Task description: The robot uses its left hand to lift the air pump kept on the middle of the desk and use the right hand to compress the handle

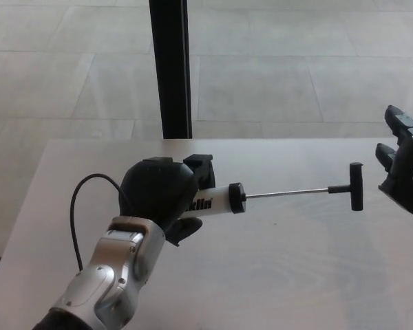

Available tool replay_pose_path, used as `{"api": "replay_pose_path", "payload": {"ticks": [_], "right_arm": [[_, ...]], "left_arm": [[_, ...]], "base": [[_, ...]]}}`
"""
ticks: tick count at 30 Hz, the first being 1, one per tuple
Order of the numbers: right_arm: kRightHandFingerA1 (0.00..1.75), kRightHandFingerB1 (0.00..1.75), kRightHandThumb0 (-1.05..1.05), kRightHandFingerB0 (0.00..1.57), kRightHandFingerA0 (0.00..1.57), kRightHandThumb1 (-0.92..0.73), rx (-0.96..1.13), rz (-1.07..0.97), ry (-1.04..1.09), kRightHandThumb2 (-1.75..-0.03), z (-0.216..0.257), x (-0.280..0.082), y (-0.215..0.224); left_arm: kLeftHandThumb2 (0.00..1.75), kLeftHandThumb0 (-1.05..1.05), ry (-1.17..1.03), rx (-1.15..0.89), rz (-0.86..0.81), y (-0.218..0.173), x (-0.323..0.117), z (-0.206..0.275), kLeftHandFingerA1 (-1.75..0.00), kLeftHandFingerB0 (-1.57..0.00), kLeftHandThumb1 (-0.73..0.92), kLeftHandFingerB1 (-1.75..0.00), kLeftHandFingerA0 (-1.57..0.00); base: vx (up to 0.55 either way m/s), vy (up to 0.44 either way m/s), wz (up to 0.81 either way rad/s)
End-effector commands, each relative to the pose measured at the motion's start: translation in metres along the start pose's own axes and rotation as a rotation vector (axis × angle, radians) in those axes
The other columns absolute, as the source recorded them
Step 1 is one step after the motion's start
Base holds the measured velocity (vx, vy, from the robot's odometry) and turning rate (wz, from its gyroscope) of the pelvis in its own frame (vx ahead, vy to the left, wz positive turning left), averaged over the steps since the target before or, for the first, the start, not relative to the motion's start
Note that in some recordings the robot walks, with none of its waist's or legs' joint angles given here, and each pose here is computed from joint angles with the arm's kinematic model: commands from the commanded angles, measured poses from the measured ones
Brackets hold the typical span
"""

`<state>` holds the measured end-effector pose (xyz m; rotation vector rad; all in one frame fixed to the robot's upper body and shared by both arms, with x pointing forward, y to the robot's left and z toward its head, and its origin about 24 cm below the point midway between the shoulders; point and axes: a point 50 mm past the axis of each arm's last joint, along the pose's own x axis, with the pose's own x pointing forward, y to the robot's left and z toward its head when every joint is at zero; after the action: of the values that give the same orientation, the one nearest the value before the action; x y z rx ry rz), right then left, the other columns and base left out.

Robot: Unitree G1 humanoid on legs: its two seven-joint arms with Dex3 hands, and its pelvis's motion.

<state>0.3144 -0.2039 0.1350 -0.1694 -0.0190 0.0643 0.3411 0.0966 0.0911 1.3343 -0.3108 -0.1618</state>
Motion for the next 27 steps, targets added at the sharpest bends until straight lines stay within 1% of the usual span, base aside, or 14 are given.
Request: {"api": "replay_pose_path", "payload": {"ticks": [1,2,5,7,8,9,12,16,19,20,22,24,26,27], "right_arm": [[0.09,0.00,-1.05,0.00,0.00,-0.90,-0.083,-0.018,0.032,-1.33,0.008,0.000,0.003],[0.09,0.00,-1.05,0.00,0.00,-0.89,-0.071,-0.018,0.032,-1.32,0.006,0.001,0.006],[0.09,0.00,-1.05,0.00,0.00,-0.90,-0.051,-0.010,0.033,-1.32,0.004,-0.001,0.010],[0.11,0.00,-1.04,0.00,0.00,-0.92,-0.010,0.014,0.030,-1.33,-0.003,-0.002,0.018],[0.12,0.01,-1.03,0.00,0.00,-0.92,0.004,0.014,0.035,-1.33,-0.005,-0.003,0.021],[0.13,0.02,-1.02,0.00,0.00,-0.92,0.010,0.013,0.037,-1.33,-0.006,-0.003,0.024],[0.13,0.03,-1.03,0.00,0.00,-0.92,0.027,0.018,0.029,-1.33,-0.008,-0.003,0.034],[0.13,0.05,-1.00,0.00,0.00,-0.92,0.069,0.006,0.026,-1.32,-0.010,-0.005,0.042],[0.13,0.04,-1.02,0.00,0.00,-0.92,0.097,0.001,0.026,-1.32,-0.012,-0.005,0.045],[0.14,0.06,-1.01,0.00,0.00,-0.92,0.090,0.003,0.033,-1.33,-0.014,-0.005,0.049],[0.14,0.06,-1.01,0.00,0.00,-0.92,0.100,0.005,0.030,-1.33,-0.015,-0.006,0.051],[0.12,0.05,-1.01,0.00,0.00,-0.92,0.093,0.006,0.023,-1.33,-0.014,-0.006,0.051],[0.12,0.04,-1.01,0.00,0.00,-0.92,0.086,0.003,0.013,-1.32,-0.010,-0.005,0.053],[0.13,0.05,-0.99,0.00,0.00,-0.92,0.077,0.001,0.002,-1.32,-0.009,-0.005,0.054]], "left_arm": [[1.05,-0.16,-0.016,0.018,0.027,0.005,0.004,0.001,-1.75,-0.74,0.57,-1.57,-0.92],[1.02,-0.17,-0.016,0.026,0.031,0.006,0.005,0.001,-1.75,-0.74,0.59,-1.53,-0.89],[1.02,-0.16,-0.021,0.035,0.037,0.008,0.007,0.001,-1.75,-0.76,0.58,-1.54,-0.89],[1.03,-0.16,-0.020,0.012,0.085,0.014,0.011,0.003,-1.75,-0.77,0.54,-1.55,-0.94],[1.02,-0.18,-0.014,0.014,0.086,0.016,0.012,0.004,-1.75,-0.75,0.57,-1.55,-0.93],[1.07,-0.18,-0.009,0.017,0.087,0.017,0.014,0.004,-1.75,-0.75,0.55,-1.55,-0.93],[1.03,-0.14,0.004,0.003,0.104,0.022,0.019,0.009,-1.75,-0.71,0.55,-1.58,-0.91],[1.04,-0.13,-0.004,-0.015,0.128,0.023,0.020,0.011,-1.75,-0.77,0.53,-1.49,-0.93],[1.05,-0.13,0.001,-0.025,0.132,0.024,0.022,0.012,-1.75,-0.76,0.53,-1.50,-0.92],[1.04,-0.15,0.005,-0.033,0.137,0.026,0.023,0.013,-1.75,-0.79,0.54,-1.41,-0.91],[1.00,-0.16,0.006,-0.033,0.132,0.026,0.023,0.014,-1.75,-0.78,0.56,-1.38,-0.90],[0.99,-0.15,0.004,-0.043,0.132,0.026,0.023,0.015,-1.75,-0.76,0.58,-1.49,-0.91],[1.05,-0.14,0.004,-0.051,0.132,0.024,0.023,0.015,-1.75,-0.76,0.54,-1.52,-0.92],[1.04,-0.15,0.006,-0.032,0.116,0.023,0.023,0.015,-1.75,-0.75,0.55,-1.52,-0.91]], "base": [[0.00,0.000,0.00],[0.00,0.000,0.00],[0.00,0.000,0.00],[0.00,0.000,0.00],[0.00,0.000,0.00],[0.00,0.000,0.00],[0.00,0.000,0.00],[0.00,0.000,0.00],[0.00,0.000,0.00],[0.00,0.000,0.00],[0.00,0.000,0.00],[0.00,0.000,0.00],[0.00,0.000,0.00],[0.00,0.000,0.00]]}}
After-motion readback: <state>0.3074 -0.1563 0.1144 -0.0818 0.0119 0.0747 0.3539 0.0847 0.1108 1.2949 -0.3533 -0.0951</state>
